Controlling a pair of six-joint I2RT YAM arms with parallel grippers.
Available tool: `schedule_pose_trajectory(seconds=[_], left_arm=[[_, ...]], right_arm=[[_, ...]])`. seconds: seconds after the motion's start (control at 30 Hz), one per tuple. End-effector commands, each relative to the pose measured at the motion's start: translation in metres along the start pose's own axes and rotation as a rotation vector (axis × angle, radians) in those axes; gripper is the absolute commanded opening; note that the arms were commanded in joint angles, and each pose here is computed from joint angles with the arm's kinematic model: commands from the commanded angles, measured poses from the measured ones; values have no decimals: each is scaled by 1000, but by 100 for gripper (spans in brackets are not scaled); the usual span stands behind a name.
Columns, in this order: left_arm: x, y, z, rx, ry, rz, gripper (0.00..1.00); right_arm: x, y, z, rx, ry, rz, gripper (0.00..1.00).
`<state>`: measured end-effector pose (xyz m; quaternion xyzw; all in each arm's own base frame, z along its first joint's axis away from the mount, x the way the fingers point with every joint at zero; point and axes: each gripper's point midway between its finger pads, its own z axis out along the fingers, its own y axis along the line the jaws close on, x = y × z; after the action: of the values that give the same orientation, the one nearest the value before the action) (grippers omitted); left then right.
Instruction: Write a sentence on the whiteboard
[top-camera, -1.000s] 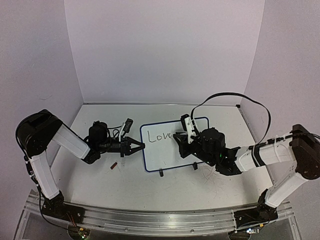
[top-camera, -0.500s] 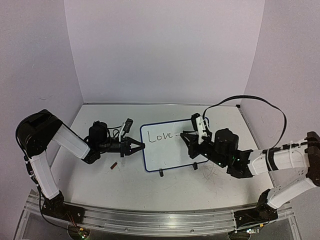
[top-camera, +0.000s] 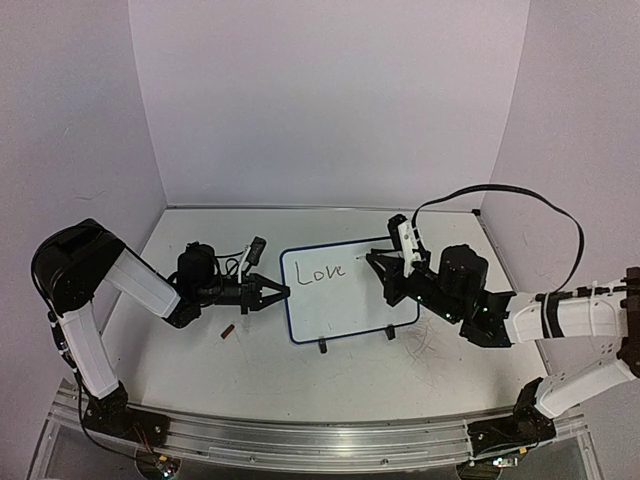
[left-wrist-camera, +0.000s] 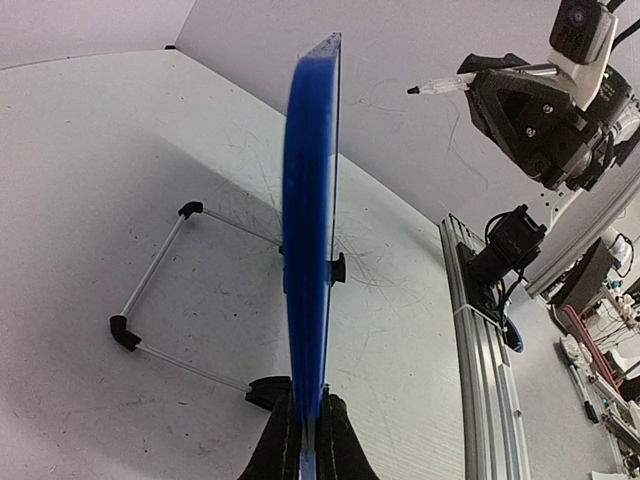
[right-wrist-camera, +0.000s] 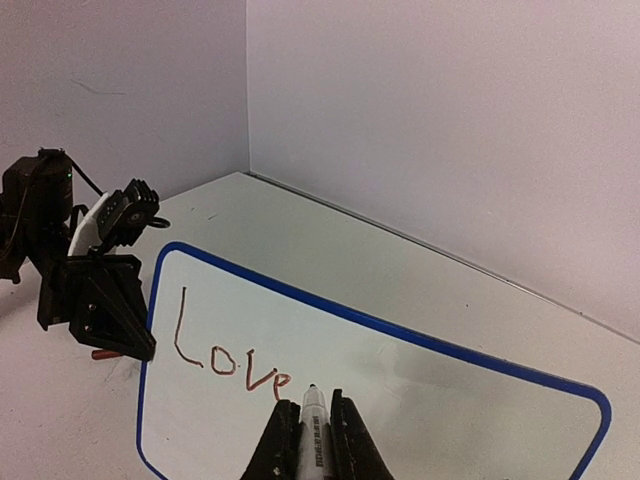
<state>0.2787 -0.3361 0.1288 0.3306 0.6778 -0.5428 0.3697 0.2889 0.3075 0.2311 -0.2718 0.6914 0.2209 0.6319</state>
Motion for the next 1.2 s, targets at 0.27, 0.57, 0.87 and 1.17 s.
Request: schedule_pose_trajectory(seconds=[0.27, 0.57, 0.87, 1.17], left_arm=[[-6, 3, -2, -40, -11, -12, 0], [-3, 4, -3, -49, -6, -11, 0], [-5, 5, -3, -54, -10, -7, 0], [-6, 7, -3, -64, -11, -8, 0]], right_arm=[[3, -7, 4, 45, 8, -1, 0], [16, -1, 14, 32, 49, -16, 0], [19, 9, 17, 7, 59, -40, 0], [17, 2, 11, 43, 46, -37, 0]])
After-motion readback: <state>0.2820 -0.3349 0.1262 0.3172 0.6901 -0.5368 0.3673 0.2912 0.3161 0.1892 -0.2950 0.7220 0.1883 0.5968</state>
